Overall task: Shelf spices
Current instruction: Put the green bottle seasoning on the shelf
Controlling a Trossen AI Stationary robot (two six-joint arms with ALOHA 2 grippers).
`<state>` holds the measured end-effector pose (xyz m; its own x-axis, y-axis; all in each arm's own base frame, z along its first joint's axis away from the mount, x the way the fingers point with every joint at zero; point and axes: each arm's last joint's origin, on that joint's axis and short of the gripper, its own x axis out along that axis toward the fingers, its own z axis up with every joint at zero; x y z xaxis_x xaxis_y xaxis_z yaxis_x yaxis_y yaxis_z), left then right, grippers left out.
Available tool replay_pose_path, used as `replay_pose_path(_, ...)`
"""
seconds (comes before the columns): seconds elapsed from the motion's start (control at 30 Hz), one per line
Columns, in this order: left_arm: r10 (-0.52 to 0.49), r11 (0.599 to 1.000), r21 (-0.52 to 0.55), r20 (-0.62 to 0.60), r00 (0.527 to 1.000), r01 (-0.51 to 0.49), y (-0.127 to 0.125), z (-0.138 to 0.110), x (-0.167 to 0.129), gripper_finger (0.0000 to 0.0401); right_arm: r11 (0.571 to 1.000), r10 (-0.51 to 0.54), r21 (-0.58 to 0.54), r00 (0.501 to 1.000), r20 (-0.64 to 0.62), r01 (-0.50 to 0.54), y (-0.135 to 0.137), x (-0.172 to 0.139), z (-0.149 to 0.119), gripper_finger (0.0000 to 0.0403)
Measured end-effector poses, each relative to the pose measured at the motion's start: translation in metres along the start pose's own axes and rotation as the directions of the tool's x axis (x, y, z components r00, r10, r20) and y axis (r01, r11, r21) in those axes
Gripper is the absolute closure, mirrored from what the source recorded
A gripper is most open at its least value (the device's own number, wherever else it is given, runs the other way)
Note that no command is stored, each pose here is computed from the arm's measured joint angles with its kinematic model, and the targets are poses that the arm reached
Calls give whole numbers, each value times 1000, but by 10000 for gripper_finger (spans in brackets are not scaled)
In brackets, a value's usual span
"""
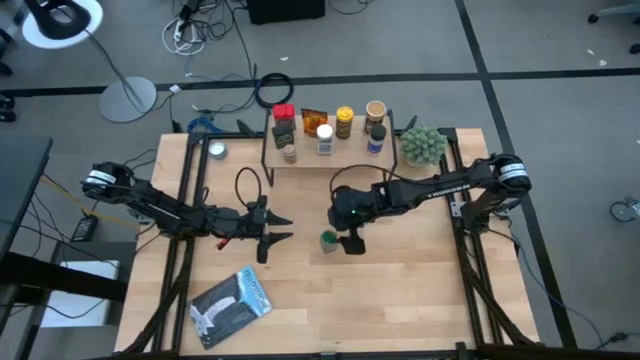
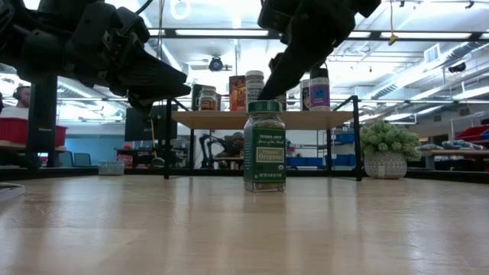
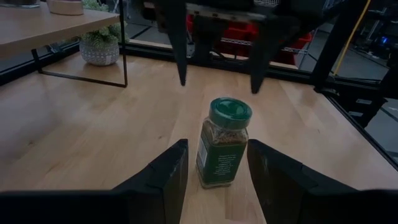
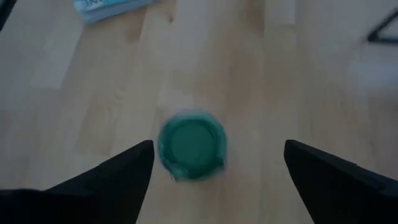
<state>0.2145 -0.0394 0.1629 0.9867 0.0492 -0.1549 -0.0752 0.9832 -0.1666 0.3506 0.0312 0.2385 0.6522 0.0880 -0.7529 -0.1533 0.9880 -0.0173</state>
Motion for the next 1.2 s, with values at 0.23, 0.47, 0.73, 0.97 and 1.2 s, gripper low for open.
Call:
replay_pose_path(0.23,1,1000,-1,0,1000,-1,0,0,0,232,999,14,-33,999,-44,-16,6,27,-7,60)
replay_pose_path(0.47,1,1000,0,-2,1000,-1,0,0,0,232,999,14,-32,999,-48,-16,6,38,-9,83)
replay_pose_path(0.73,6,1000,1,-2,1000,-6,0,0,0,232,999,18,-32,999,-48,-19,6,39,-9,115)
replay_pose_path(0.97,7,1000,0,-3,1000,-7,0,0,0,232,999,19,-30,998,-54,-20,6,39,-9,168)
replay_pose_path(1.2,7,1000,1,-3,1000,-7,0,0,0,232,999,19,-31,998,-55,-20,6,39,-9,201)
